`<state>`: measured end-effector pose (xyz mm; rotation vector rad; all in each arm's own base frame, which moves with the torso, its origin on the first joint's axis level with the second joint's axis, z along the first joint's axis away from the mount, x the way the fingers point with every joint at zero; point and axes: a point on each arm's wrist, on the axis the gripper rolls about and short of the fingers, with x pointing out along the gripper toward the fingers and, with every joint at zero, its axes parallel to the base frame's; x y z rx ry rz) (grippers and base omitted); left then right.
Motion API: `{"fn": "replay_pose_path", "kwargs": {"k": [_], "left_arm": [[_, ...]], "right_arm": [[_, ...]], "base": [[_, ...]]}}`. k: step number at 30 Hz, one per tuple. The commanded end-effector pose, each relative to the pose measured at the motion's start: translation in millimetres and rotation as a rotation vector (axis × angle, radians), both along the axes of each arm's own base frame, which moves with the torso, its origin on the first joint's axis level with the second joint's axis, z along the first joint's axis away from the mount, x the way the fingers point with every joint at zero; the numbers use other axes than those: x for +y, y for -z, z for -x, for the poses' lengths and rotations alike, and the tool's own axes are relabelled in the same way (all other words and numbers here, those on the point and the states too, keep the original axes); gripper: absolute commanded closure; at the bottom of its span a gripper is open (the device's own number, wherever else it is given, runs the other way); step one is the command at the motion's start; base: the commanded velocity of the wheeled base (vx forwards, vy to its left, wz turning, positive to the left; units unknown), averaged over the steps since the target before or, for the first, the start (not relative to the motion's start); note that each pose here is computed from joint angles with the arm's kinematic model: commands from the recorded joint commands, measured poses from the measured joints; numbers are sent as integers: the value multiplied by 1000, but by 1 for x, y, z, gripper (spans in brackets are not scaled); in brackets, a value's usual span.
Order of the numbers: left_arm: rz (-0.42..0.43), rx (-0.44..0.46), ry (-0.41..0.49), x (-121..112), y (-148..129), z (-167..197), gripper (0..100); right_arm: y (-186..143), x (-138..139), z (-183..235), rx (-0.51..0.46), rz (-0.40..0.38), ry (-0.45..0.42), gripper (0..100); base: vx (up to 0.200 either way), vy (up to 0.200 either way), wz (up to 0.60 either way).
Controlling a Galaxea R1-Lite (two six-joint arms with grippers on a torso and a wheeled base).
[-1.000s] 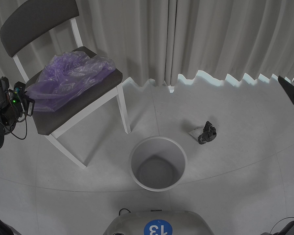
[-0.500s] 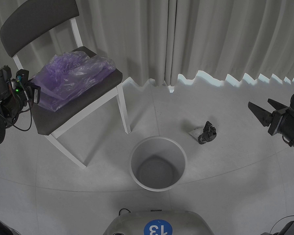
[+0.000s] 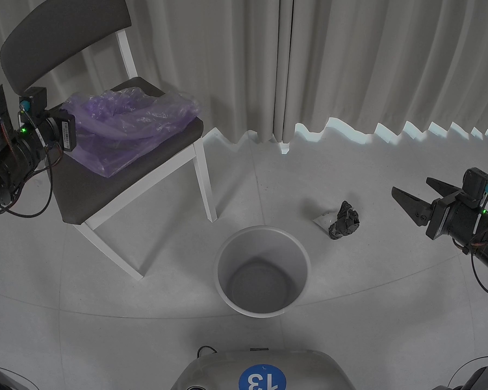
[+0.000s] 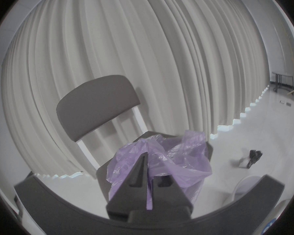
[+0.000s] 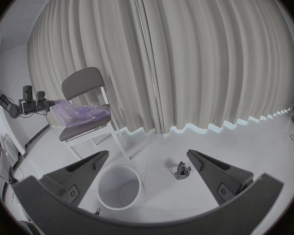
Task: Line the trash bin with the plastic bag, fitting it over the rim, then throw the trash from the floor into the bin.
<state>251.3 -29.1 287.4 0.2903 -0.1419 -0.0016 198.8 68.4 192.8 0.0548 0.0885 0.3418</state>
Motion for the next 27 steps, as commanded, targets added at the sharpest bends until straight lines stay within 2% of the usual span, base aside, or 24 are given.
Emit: {"fn": "replay_pose_path", "kwargs": {"k": [1, 14, 20, 27], "left_arm": [[10, -52, 29, -4, -13, 20, 100], [41, -86, 133, -24, -27, 32, 100], [89, -105, 195, -35, -35, 39, 100], [94, -115, 216, -37, -37, 47, 100]], "right_arm": [[1, 4, 0, 10, -12, -16, 0], [6, 21, 7, 31, -36, -93, 0], [28, 41, 9, 108, -19, -175, 0], [52, 69, 10, 107, -30, -208, 0]], "base": [[0, 0, 0], [0, 0, 0], [0, 0, 0], [0, 0, 0]]}}
